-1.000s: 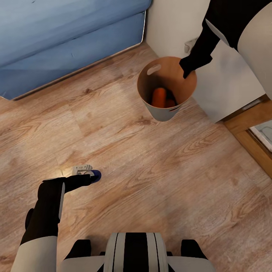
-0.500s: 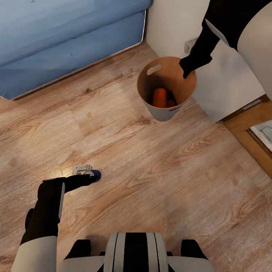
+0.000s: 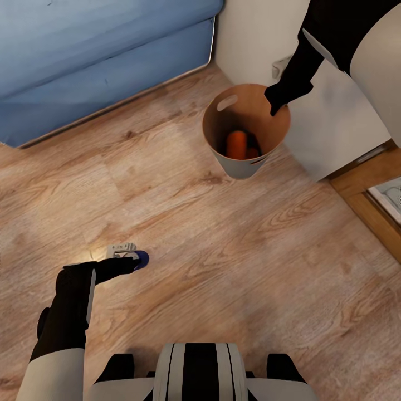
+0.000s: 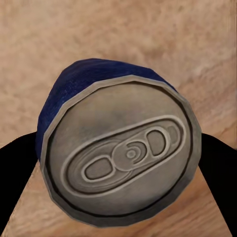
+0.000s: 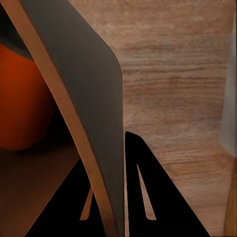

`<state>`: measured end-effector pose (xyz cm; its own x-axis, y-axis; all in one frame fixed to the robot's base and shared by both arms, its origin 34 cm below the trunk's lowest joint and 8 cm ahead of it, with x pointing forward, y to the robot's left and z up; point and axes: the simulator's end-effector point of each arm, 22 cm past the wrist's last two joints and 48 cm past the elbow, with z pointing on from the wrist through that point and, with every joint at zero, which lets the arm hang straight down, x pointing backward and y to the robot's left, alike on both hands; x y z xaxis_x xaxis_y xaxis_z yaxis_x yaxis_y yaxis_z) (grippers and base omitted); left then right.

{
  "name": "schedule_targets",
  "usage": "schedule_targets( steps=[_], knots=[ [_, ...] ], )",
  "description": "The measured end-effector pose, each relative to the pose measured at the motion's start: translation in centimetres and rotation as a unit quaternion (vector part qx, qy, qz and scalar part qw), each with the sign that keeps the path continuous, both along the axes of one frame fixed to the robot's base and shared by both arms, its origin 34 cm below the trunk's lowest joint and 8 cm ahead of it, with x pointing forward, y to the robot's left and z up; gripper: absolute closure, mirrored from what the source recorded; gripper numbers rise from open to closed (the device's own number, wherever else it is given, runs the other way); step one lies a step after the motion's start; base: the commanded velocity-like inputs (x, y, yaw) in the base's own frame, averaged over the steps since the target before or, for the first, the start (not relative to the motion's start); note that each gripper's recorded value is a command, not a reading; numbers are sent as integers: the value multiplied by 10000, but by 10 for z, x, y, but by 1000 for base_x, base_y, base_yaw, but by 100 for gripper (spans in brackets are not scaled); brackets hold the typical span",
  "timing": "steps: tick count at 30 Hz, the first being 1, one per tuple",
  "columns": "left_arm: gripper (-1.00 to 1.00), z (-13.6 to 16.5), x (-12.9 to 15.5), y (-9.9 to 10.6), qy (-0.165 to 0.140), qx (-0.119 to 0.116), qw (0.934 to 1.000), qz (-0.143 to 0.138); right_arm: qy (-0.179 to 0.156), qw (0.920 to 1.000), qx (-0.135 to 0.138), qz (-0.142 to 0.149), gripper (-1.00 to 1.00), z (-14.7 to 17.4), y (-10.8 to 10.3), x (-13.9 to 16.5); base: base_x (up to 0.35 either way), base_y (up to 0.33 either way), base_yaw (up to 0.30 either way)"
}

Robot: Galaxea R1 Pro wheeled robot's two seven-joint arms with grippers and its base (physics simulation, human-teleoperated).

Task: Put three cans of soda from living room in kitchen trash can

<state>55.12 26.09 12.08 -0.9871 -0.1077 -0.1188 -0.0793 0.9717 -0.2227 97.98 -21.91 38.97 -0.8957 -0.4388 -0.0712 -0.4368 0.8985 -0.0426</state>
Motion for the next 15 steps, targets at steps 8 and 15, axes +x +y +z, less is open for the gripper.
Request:
schedule_targets(
  steps=[8, 15],
  knots=[
    [100, 16, 11, 1, -139, 28, 9999, -9, -164, 9999, 29, -1, 100, 30, 2, 3, 0, 0, 0],
    [100, 30, 21, 2, -274, 35, 9996, -12, -285, 9996, 35, -4, 100, 54, 2, 4, 0, 0, 0]
  ],
)
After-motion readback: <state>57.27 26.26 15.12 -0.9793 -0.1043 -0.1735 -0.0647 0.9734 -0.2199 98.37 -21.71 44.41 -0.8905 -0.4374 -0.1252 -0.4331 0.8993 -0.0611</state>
